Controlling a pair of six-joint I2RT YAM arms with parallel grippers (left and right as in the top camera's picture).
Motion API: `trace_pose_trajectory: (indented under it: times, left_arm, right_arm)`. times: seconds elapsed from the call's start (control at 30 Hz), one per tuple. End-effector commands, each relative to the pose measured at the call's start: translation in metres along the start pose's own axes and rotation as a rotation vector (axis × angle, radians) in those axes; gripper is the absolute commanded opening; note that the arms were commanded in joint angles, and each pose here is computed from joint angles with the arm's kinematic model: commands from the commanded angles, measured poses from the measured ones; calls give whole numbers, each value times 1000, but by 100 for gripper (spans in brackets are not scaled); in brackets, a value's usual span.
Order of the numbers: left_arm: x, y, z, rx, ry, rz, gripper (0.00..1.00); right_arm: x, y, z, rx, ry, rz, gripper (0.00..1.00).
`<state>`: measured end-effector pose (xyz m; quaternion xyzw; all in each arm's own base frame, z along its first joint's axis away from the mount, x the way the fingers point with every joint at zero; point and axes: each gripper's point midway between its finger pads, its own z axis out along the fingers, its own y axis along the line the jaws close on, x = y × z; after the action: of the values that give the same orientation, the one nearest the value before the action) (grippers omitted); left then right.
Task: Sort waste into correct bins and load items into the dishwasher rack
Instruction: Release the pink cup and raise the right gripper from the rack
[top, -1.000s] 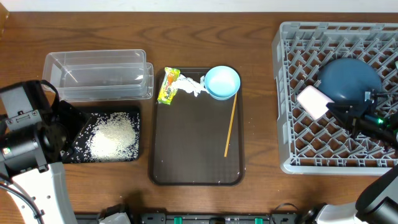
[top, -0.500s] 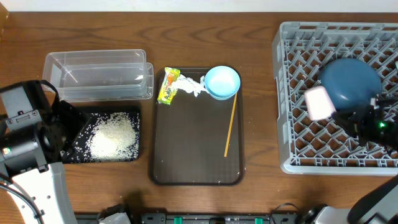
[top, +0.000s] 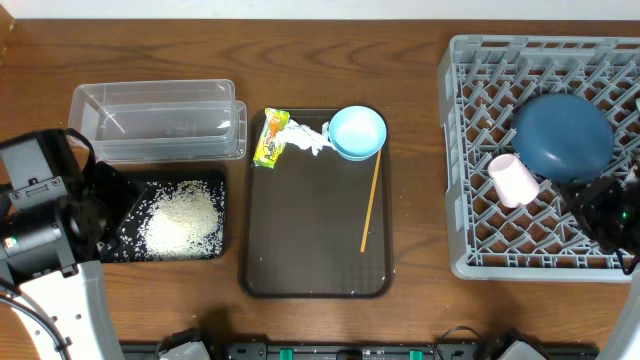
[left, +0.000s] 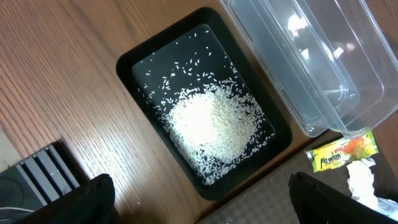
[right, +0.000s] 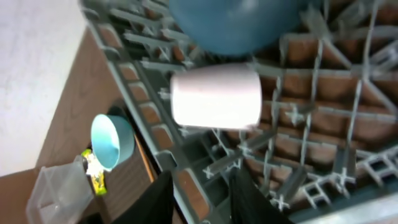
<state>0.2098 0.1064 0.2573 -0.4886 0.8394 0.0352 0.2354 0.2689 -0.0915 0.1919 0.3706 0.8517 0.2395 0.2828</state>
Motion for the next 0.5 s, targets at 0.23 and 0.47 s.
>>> trace_pose_trajectory:
  times: [0.23,0.47]
  left_arm:
    - [-5,3,-3,-11,-22,-16,92]
    - [-5,3,-3,-11,-22,-16,92]
  right_arm:
    - [2,75,44,-94,-22,-146,1]
    - [18,74,107,79,2,-186,1]
